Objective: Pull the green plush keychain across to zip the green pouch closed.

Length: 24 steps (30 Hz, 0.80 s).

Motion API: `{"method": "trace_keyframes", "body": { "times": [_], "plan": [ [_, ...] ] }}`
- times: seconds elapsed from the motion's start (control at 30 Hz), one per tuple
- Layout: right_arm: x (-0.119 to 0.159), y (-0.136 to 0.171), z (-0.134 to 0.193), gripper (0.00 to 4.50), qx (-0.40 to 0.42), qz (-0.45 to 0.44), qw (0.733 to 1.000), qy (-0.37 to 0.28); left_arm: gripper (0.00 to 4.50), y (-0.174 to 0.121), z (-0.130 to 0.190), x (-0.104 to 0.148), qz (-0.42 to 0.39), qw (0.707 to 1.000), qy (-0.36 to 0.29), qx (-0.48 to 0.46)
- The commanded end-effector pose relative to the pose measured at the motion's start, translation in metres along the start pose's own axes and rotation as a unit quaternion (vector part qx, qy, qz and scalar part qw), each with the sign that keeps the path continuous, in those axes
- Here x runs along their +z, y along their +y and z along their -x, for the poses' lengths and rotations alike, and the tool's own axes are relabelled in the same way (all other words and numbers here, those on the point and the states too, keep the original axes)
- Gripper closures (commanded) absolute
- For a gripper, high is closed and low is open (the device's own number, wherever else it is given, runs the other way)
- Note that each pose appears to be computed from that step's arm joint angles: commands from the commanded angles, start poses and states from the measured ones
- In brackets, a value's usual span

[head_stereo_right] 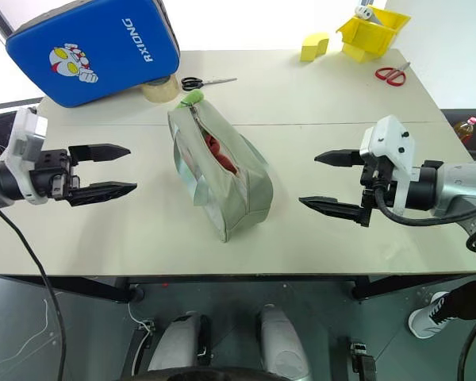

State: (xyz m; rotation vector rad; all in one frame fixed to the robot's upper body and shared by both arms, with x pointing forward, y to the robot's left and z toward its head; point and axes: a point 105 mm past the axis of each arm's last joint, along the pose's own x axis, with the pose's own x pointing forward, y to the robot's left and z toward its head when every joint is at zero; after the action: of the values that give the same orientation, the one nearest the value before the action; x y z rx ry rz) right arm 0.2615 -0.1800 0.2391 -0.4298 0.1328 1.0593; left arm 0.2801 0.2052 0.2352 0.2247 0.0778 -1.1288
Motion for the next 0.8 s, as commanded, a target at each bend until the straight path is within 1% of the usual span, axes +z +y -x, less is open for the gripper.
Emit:
{"method": "trace_keyframes", "body": {
  "times": [0.03,0.8],
  "plan": [
    [0.008,-0.002,0.002,0.0,-0.002,0.026,1.0,-0.002,0.11,-0.004,0.004,0.013,-0.007,1.0,-0.014,-0.003],
    [0.019,-0.003,-0.007,0.0,-0.001,0.023,1.0,-0.011,0.11,-0.008,0.011,0.012,-0.024,0.999,0.01,-0.018]
  ]
}}
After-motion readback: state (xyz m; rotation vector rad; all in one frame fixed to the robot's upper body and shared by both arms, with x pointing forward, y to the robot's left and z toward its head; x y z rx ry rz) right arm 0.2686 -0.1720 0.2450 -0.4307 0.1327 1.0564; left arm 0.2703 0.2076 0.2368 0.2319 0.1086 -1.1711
